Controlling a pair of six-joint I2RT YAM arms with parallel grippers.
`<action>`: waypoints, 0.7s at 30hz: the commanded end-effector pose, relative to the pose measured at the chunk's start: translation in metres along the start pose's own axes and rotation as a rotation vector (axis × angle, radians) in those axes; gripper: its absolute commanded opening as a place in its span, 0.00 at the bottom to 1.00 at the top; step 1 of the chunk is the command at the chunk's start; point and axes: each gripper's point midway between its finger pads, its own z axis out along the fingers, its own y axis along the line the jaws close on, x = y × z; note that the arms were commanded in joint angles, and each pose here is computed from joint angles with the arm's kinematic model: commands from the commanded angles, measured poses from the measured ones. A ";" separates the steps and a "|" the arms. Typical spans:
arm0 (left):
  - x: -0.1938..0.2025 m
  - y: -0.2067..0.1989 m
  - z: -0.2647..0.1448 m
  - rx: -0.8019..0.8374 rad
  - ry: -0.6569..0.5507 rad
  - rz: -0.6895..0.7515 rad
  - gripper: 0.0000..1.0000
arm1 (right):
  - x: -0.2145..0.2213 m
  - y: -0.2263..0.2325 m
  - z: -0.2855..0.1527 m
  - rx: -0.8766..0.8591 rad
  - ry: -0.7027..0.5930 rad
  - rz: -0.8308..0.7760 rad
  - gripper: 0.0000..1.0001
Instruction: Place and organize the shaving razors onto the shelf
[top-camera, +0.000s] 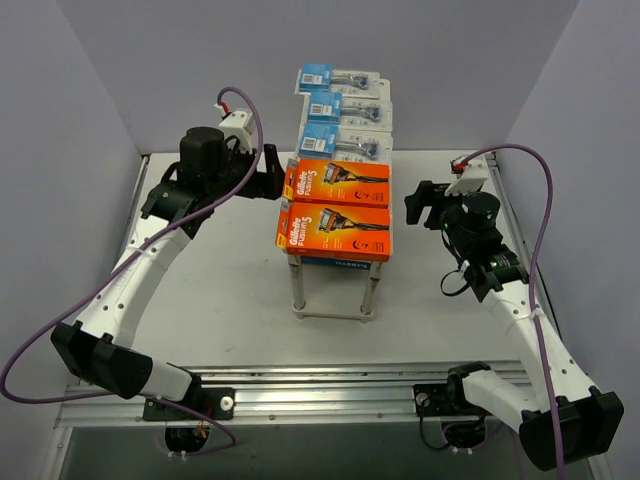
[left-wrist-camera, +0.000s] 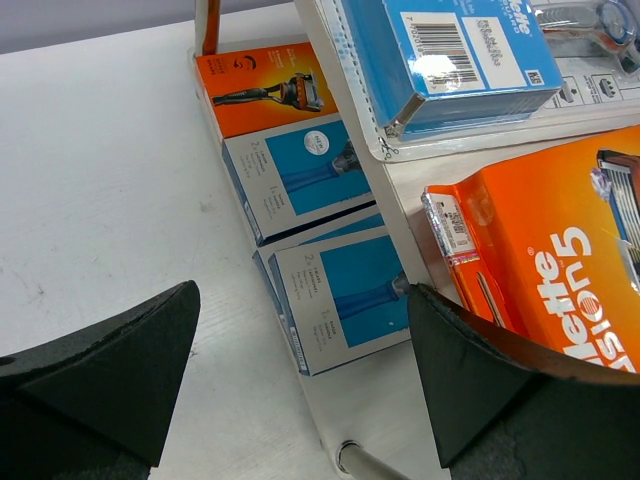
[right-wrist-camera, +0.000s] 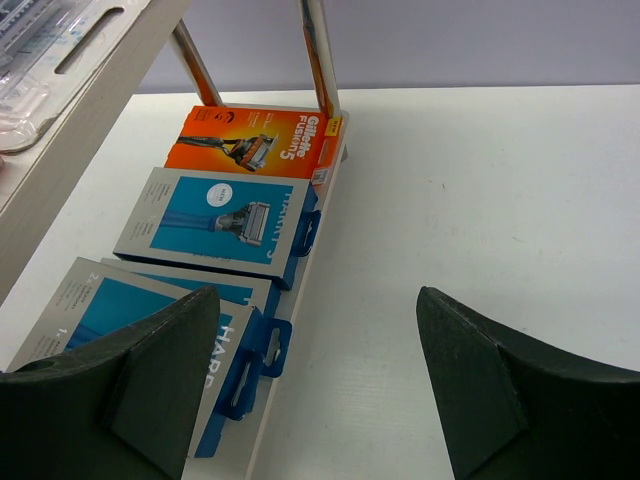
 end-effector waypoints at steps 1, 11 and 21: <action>-0.024 -0.015 -0.006 0.036 -0.075 0.015 0.94 | -0.021 0.003 -0.002 -0.013 -0.059 -0.013 0.75; -0.009 0.025 -0.025 -0.059 -0.074 -0.041 0.94 | -0.008 -0.009 0.005 0.061 -0.026 0.067 0.76; 0.040 0.089 -0.030 -0.141 -0.033 -0.169 0.94 | 0.042 -0.039 0.024 0.160 0.054 0.158 0.75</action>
